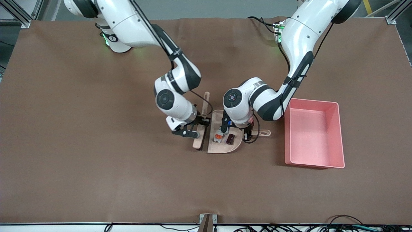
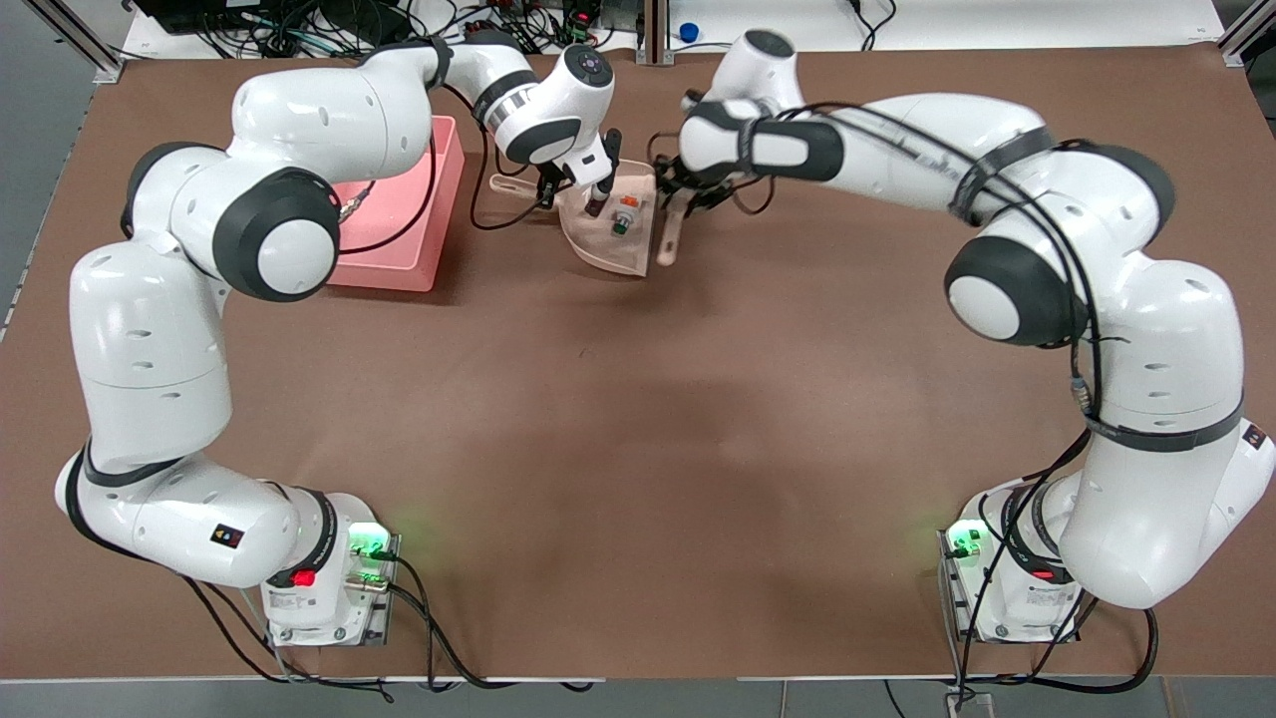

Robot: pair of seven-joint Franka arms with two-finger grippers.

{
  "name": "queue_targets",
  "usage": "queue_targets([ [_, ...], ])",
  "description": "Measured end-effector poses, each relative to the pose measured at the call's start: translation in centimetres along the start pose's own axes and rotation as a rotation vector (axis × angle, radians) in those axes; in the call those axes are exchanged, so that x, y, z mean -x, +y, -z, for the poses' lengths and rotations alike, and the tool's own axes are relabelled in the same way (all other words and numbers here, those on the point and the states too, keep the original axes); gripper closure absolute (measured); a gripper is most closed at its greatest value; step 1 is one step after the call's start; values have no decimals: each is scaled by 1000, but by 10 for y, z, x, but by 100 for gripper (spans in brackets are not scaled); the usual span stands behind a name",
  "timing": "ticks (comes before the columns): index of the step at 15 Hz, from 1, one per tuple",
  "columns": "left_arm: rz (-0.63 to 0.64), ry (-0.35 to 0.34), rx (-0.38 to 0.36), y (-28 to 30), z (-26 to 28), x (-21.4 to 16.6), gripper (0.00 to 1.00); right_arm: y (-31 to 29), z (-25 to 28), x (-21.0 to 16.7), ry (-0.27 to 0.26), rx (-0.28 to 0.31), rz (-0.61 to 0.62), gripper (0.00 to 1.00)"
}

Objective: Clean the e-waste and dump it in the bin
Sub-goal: 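Return the brush to the table with the right gripper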

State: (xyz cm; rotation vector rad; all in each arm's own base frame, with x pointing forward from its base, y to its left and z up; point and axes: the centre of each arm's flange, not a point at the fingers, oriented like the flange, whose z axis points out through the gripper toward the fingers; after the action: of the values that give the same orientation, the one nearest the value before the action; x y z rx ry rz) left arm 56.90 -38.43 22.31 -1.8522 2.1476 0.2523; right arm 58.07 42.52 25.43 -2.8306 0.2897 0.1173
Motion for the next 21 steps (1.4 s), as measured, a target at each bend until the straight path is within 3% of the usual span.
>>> queue_targets([
  [4,1,0,0,0,0,0,67,48,56,-40,12,129,53,58],
  [11,62,11,10,-9,10,8,67,181,132,-83,11,232,86,58],
  [16,97,-7,15,-18,39,21,67,280,169,-89,-7,227,119,58],
  [21,119,17,6,-16,55,17,67,355,162,-88,30,221,153,58],
])
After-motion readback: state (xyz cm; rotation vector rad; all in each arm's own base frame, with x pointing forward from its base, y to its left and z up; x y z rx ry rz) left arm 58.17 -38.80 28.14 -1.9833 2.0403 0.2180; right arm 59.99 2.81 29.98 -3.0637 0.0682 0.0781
